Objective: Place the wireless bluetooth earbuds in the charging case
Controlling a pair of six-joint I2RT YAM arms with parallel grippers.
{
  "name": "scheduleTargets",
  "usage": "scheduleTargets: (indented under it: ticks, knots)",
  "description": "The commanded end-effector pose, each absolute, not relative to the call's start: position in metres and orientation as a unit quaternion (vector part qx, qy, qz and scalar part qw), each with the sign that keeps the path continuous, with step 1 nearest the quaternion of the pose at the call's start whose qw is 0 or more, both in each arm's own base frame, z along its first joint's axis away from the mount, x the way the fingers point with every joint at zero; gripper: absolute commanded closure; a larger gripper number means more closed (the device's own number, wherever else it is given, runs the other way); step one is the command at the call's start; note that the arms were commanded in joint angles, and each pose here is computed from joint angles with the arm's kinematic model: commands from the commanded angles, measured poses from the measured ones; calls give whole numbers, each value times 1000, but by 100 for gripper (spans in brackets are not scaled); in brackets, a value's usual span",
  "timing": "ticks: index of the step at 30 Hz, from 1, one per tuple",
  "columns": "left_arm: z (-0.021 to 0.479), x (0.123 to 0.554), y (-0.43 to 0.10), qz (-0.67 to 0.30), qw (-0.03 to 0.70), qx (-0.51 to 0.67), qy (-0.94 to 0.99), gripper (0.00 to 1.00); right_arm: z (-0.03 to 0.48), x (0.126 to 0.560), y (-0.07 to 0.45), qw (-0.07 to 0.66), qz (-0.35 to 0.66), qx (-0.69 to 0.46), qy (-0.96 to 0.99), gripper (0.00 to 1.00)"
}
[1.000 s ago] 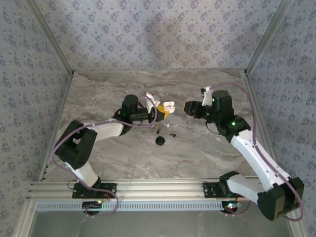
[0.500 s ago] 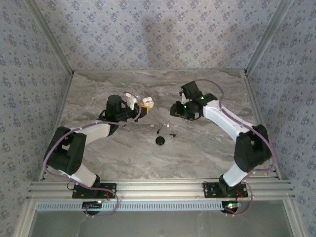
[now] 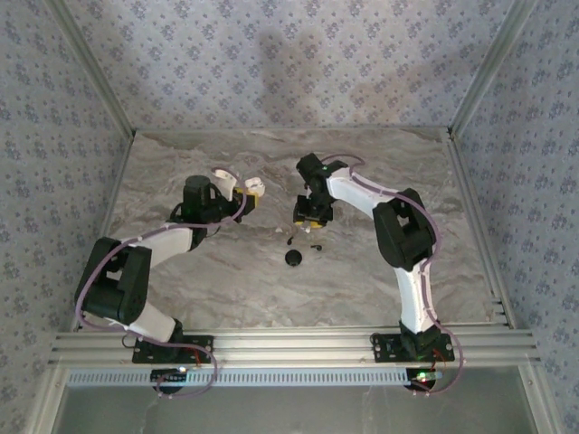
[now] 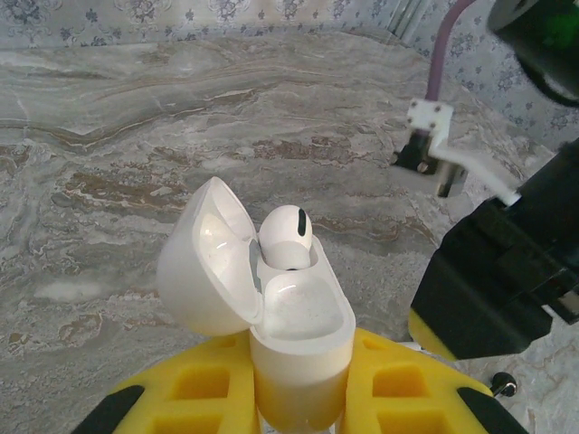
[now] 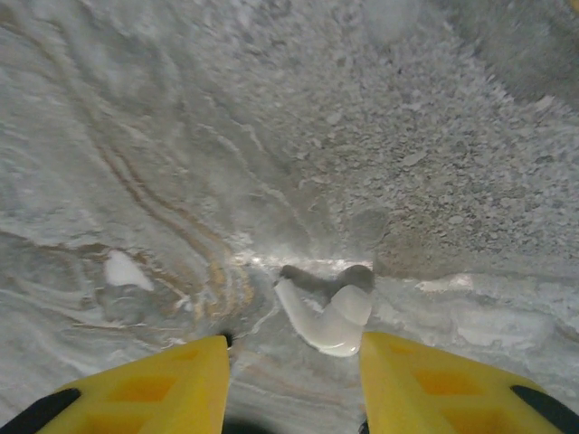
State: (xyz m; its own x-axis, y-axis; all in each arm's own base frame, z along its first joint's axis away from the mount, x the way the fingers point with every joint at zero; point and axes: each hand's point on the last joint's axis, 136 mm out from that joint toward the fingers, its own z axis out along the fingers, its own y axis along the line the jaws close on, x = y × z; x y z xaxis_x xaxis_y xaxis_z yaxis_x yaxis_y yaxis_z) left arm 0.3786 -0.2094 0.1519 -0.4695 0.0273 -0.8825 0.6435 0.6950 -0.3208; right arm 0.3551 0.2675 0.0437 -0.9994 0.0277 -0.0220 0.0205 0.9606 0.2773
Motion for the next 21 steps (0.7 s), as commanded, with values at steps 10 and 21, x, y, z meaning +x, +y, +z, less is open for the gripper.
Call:
scheduleTargets:
  ticks: [10, 21]
  knots:
    - [162, 378, -203, -326, 483, 210, 785, 83, 23, 348, 266, -27, 101, -1, 995, 57]
    - [163, 378, -203, -328, 482, 210, 785, 83, 21, 338, 244, -36, 73, 4, 997, 67]
